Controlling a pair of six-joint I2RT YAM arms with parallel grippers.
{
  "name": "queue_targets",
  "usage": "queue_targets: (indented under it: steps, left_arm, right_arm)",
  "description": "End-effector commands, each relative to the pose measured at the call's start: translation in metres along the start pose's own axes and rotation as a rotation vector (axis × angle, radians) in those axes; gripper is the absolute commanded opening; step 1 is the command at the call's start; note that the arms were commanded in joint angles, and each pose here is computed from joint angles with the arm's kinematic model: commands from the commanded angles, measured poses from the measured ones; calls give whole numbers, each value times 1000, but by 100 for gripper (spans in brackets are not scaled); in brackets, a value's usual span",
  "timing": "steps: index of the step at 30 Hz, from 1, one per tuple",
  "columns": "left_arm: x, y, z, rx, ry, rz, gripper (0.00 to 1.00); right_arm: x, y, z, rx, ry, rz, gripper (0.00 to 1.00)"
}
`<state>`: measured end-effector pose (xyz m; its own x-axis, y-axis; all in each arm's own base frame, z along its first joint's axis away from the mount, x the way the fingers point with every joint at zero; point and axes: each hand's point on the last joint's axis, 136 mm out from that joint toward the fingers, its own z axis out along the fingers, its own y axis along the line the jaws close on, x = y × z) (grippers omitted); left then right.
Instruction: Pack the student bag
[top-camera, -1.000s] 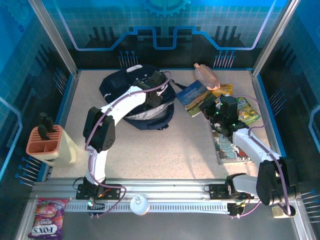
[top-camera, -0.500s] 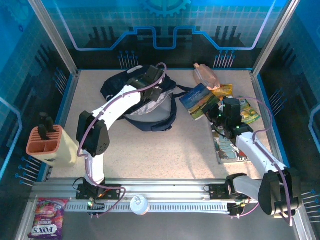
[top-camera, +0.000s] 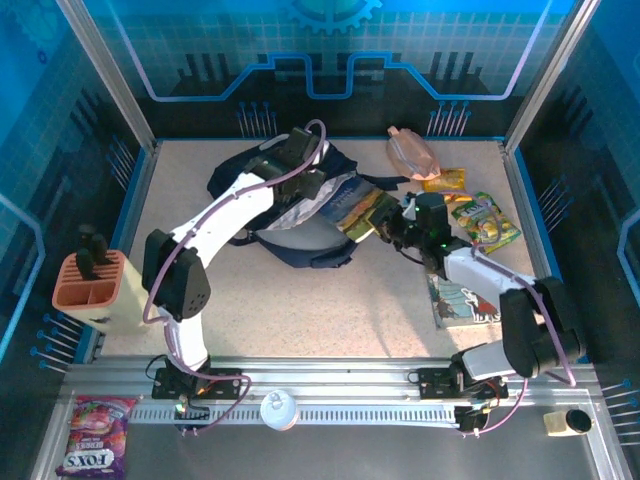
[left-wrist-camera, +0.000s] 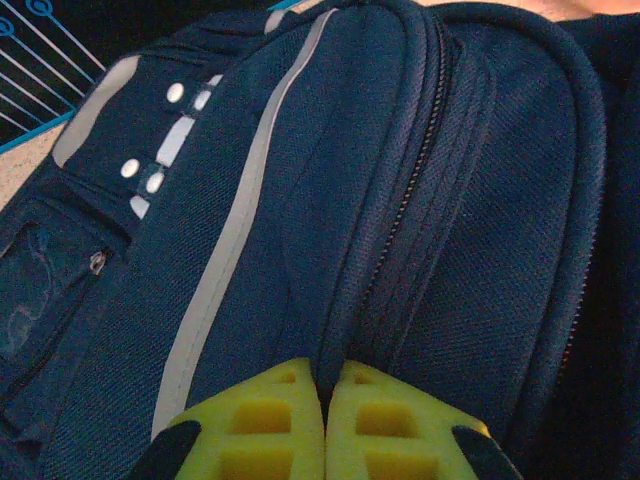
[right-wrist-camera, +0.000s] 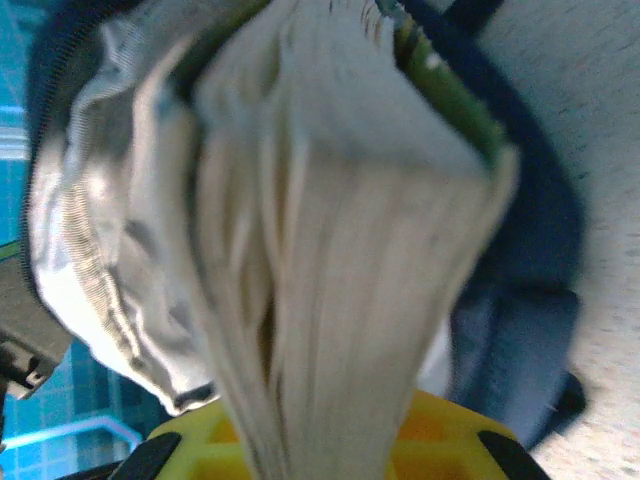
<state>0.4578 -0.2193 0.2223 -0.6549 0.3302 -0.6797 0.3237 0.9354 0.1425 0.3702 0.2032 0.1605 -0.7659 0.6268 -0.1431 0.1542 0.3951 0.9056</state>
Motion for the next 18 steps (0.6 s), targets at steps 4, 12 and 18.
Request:
queue_targets:
  steps: [4, 12, 18]
  left_arm:
    - [-58, 1, -59, 64, -250, -84, 0]
    - [-64, 5, -69, 65, -287, -119, 0]
    - [-67, 11, -75, 94, -308, -187, 0]
  right_arm:
    - [3, 74, 37, -177, 11, -61, 10]
    - [14, 54, 101, -34, -29, 11, 11]
    - [19, 56, 138, -33, -55, -15, 15]
